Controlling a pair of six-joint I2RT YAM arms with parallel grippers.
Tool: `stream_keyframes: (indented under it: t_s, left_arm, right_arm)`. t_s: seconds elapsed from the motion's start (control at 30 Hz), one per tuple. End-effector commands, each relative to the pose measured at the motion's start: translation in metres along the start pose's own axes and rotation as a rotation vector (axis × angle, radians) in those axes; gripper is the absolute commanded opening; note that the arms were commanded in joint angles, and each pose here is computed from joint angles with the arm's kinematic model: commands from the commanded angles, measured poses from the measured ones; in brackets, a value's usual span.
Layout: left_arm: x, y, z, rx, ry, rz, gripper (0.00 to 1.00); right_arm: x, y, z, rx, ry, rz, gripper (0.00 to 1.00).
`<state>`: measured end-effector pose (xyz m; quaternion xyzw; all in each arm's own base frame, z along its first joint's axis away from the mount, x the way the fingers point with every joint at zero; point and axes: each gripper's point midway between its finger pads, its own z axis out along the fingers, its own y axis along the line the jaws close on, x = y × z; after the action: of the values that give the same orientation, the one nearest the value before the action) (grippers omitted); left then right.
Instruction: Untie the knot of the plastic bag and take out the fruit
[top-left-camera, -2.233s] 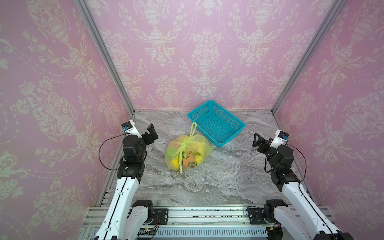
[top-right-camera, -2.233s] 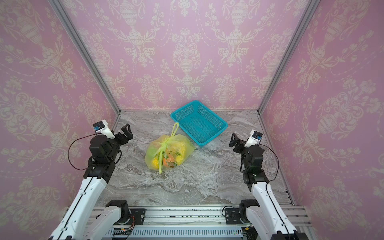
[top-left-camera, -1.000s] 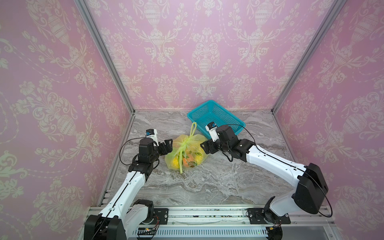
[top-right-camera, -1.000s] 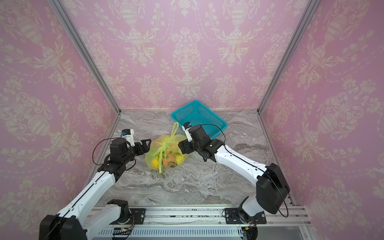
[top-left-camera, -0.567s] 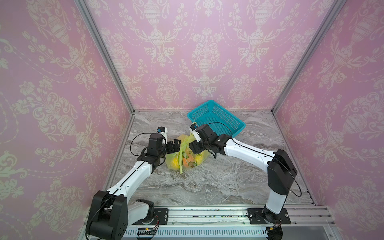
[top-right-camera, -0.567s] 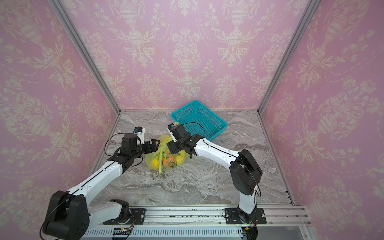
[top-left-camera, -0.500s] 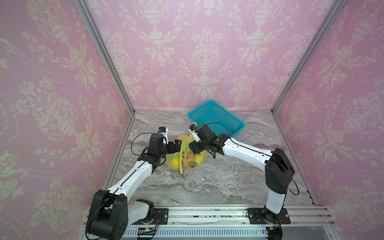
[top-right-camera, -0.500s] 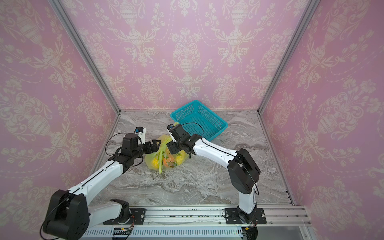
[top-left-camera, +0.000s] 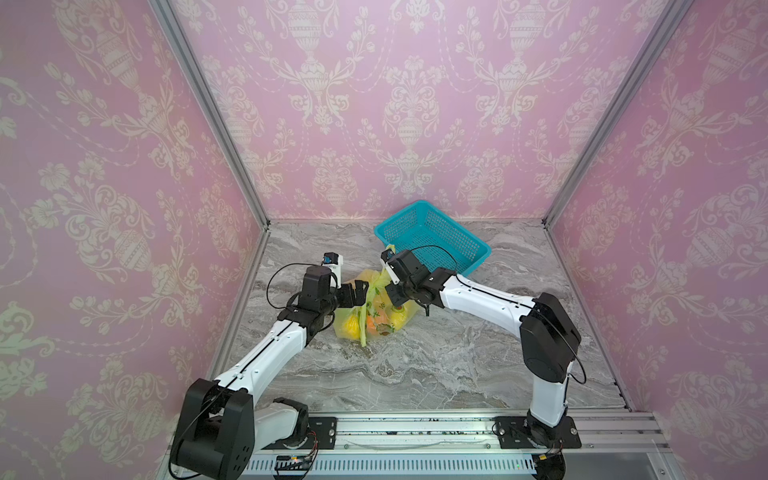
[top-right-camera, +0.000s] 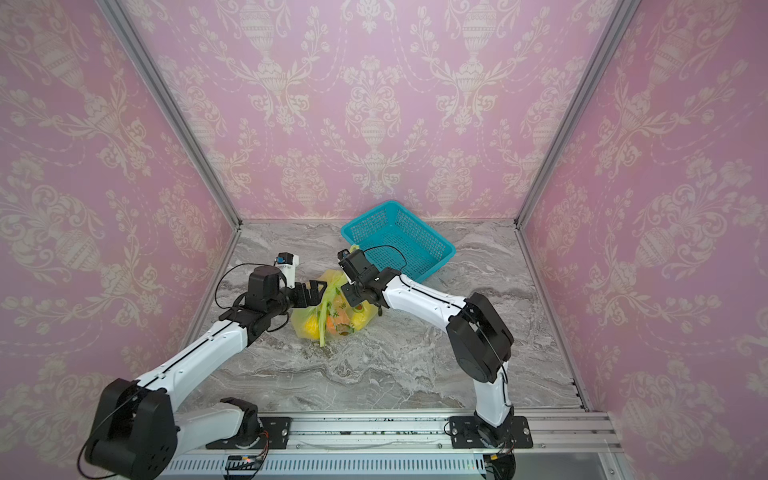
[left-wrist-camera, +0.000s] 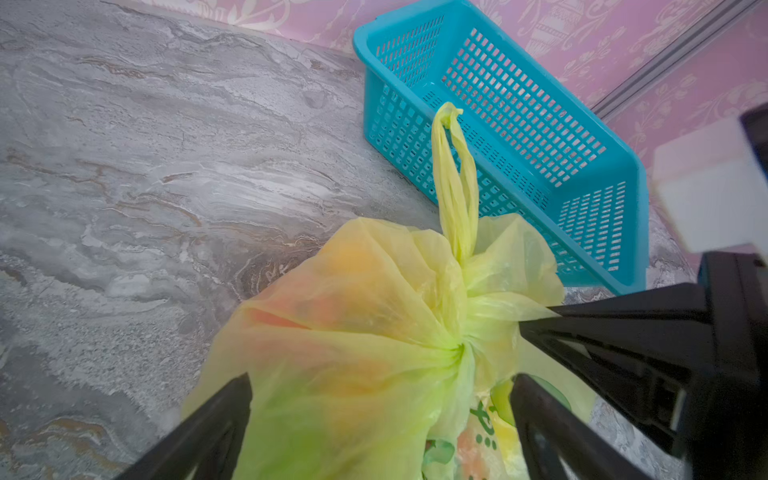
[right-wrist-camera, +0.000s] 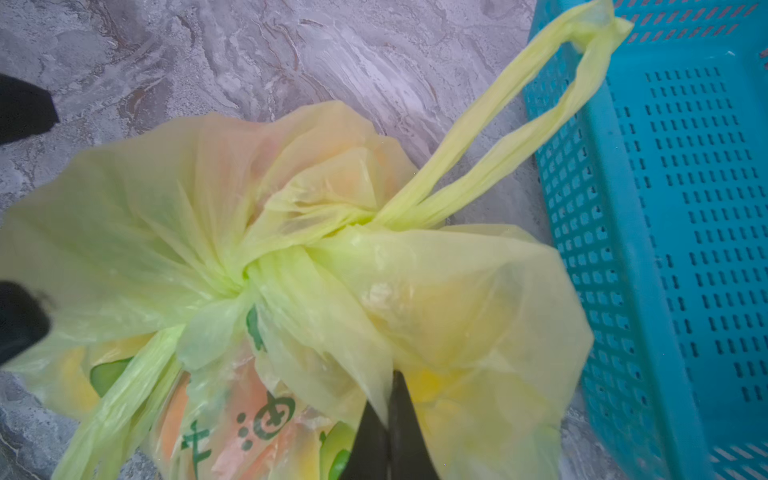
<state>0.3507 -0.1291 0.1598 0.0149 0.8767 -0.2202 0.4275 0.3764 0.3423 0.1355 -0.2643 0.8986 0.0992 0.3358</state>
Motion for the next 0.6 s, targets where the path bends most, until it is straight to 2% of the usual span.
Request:
stream_keyframes:
  t_s: [0.0, 0.07, 0.33, 0.57]
  left_arm:
    - [0.000, -0.013, 0.002, 0.043, 0.026, 0.048, 0.99]
    - [-0.011, -0.022, 0.000, 0.066, 0.008, 0.062, 0.99]
    - [-0.001, -0.043, 0.008, 0.130, 0.058, 0.103, 0.98]
    - [0.012, -0.034, 0.026, 0.071, 0.137, 0.116, 0.96]
  right_arm:
    - [-0.016, -0.012, -0.020, -0.005, -0.086, 0.070, 0.00]
    - [-0.016, -0.018, -0.024, -0.013, -0.102, 0.100, 0.00]
    - [-0.008, -0.031, -0.027, -0.025, -0.103, 0.159, 0.00]
    - [-0.007, -0.029, -0.031, -0.047, -0.112, 0.165, 0.00]
